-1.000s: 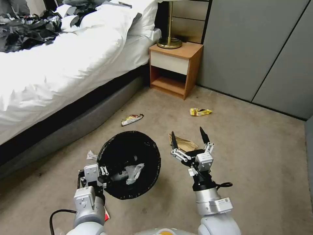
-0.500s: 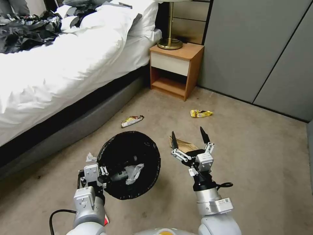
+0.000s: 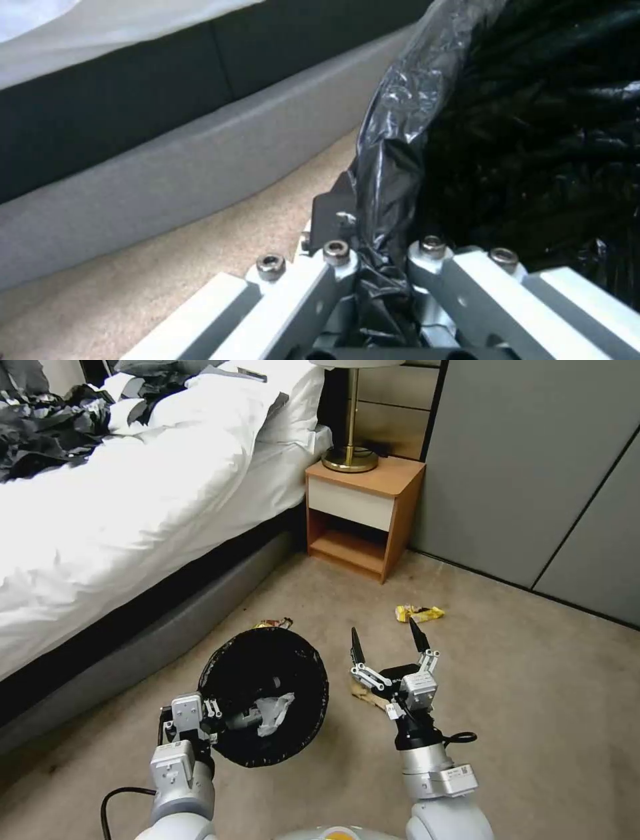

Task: Pick up the trash bin, then pick up the garbage from the floor and place it into the trash bin.

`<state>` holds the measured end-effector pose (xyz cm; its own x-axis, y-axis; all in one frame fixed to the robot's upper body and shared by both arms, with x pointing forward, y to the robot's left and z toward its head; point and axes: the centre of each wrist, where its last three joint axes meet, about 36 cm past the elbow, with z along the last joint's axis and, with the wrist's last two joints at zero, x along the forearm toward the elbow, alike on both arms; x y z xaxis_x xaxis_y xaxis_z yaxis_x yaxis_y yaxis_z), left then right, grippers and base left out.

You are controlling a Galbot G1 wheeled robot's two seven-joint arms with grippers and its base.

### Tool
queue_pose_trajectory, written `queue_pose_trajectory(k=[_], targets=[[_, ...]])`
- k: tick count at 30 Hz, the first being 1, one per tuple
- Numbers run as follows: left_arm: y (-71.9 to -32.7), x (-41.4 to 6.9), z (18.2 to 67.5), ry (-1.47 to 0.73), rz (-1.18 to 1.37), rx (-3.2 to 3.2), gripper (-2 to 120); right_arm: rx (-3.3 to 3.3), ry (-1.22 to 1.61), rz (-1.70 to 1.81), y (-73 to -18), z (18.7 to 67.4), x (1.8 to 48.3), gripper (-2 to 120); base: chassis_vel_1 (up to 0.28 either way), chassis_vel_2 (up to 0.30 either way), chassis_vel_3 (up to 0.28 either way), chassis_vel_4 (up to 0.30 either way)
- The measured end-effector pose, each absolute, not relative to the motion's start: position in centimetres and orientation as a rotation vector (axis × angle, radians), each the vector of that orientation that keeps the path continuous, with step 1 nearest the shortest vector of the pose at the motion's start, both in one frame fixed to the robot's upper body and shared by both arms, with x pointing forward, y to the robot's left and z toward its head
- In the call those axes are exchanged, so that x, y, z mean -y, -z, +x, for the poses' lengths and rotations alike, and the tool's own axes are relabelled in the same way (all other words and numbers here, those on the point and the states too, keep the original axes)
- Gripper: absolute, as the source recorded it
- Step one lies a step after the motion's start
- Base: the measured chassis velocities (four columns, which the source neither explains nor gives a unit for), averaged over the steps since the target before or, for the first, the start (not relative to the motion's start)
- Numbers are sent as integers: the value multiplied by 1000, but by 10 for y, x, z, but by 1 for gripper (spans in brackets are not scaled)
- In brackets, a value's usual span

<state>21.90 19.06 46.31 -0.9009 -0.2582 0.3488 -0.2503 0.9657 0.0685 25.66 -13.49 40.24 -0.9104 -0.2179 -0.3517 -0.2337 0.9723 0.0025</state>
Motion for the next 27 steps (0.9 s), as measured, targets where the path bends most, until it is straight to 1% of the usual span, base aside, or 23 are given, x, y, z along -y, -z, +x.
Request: queue_pose_trajectory(k=[6,10,13,14,17,18,19,22,25,27], targets=[[-463,-191,219,30,370,2754,1,-2740,-32,-335,-400,260,139,100,0,0,0,0],[-463,-191,219,30,371,2754,1,-2721,41,-318,-400,273,156,100,0,0,0,0],[-463,-191,219,30,370,2753,1,-2736,110,-328,-398,292,186,100,0,0,0,0],[-463,-191,219,30,370,2753,1,-2736,110,-328,-398,292,186,100,0,0,0,0],[-463,-191,218,30,371,2752,1,-2789,188,-473,-384,310,227,100,0,0,0,0],[-463,-191,218,30,371,2752,1,-2802,204,-541,-378,313,237,100,0,0,0,0],[-463,-191,218,30,371,2752,1,-2802,204,-541,-378,313,237,100,0,0,0,0],[-463,-190,218,29,370,2754,1,-2854,286,-847,-345,326,284,100,0,0,0,0],[-463,-190,218,29,370,2754,1,-2862,318,-918,-336,330,296,100,0,0,0,0],[-462,-189,217,32,370,2752,1,-2889,352,-1067,-312,338,320,100,0,0,0,0]])
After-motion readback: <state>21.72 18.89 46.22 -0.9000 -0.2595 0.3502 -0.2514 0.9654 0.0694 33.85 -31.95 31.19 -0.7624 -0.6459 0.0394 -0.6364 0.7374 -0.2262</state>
